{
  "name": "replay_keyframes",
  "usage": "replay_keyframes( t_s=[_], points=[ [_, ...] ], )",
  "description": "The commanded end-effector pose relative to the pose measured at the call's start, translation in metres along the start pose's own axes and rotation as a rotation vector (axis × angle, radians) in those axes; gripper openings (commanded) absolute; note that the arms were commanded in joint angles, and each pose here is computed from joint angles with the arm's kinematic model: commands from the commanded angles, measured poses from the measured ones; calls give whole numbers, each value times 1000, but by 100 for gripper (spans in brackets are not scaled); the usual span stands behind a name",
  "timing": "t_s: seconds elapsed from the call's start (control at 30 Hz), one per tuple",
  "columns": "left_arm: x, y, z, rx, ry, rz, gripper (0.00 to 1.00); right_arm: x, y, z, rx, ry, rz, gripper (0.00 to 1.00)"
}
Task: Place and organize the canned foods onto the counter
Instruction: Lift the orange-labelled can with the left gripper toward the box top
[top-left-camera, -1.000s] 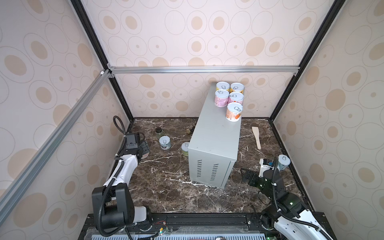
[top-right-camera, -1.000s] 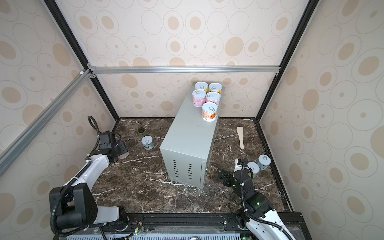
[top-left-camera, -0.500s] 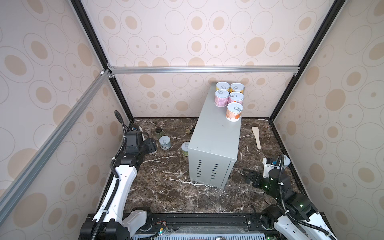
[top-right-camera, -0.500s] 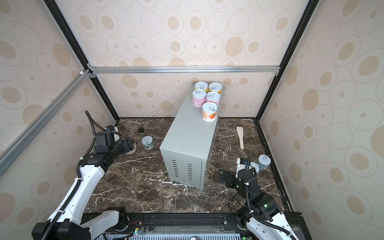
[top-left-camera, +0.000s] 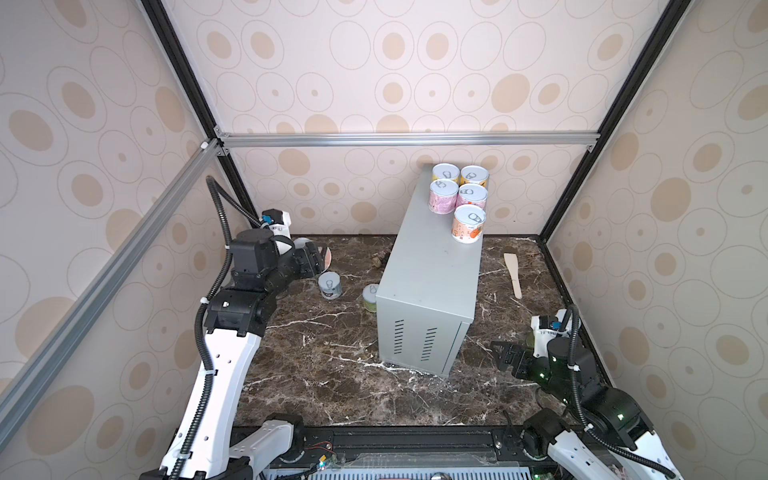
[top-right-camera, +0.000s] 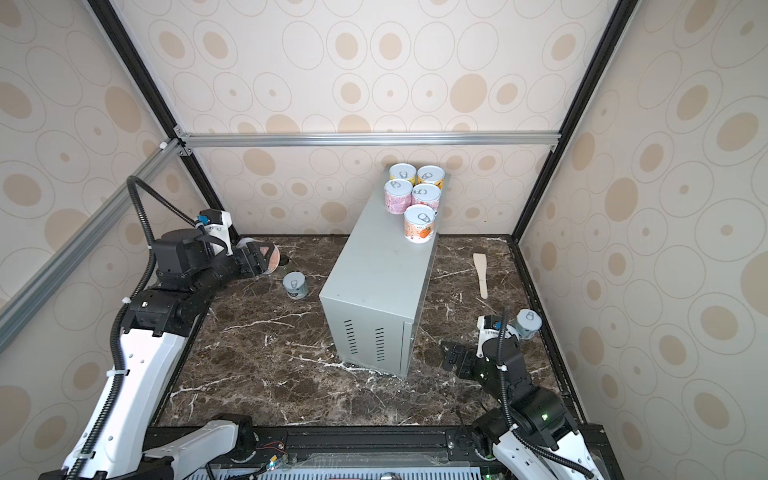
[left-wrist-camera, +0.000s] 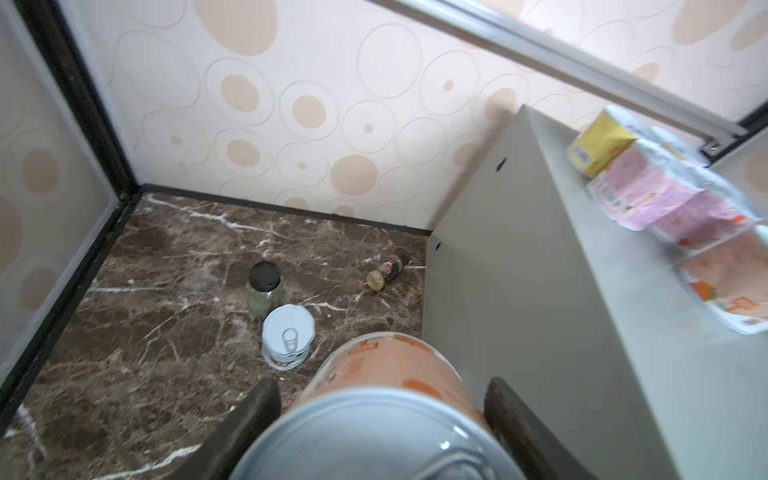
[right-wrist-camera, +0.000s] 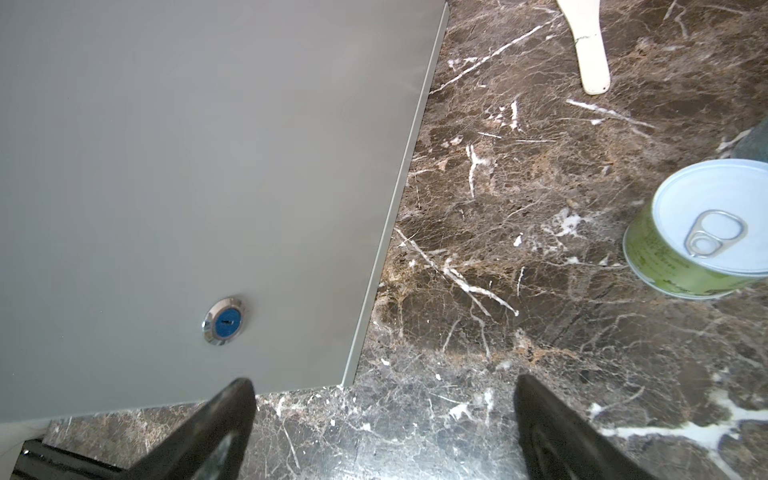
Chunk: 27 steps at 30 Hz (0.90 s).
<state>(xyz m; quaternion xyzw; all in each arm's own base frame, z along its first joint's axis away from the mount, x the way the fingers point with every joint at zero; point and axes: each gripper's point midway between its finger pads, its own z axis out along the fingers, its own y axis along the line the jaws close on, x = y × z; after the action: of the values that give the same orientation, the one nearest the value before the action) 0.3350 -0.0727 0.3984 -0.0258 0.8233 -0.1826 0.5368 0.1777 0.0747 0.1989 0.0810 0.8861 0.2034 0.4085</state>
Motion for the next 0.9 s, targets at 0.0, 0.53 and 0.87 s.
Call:
replay_keyframes(
  t_s=[0.0, 0.53, 0.87],
  points=[
    [-31, -38, -12, 115, -59, 58, 57, -4, 10, -8, -34, 21, -22, 99],
    [-34, -145, 8, 184, 33, 283, 57, -20, 20, -26, -38, 21, -64, 99],
    [-12, -202, 28, 189, 88, 408, 57, -17, 15, -27, -8, 40, -79, 99]
  ],
)
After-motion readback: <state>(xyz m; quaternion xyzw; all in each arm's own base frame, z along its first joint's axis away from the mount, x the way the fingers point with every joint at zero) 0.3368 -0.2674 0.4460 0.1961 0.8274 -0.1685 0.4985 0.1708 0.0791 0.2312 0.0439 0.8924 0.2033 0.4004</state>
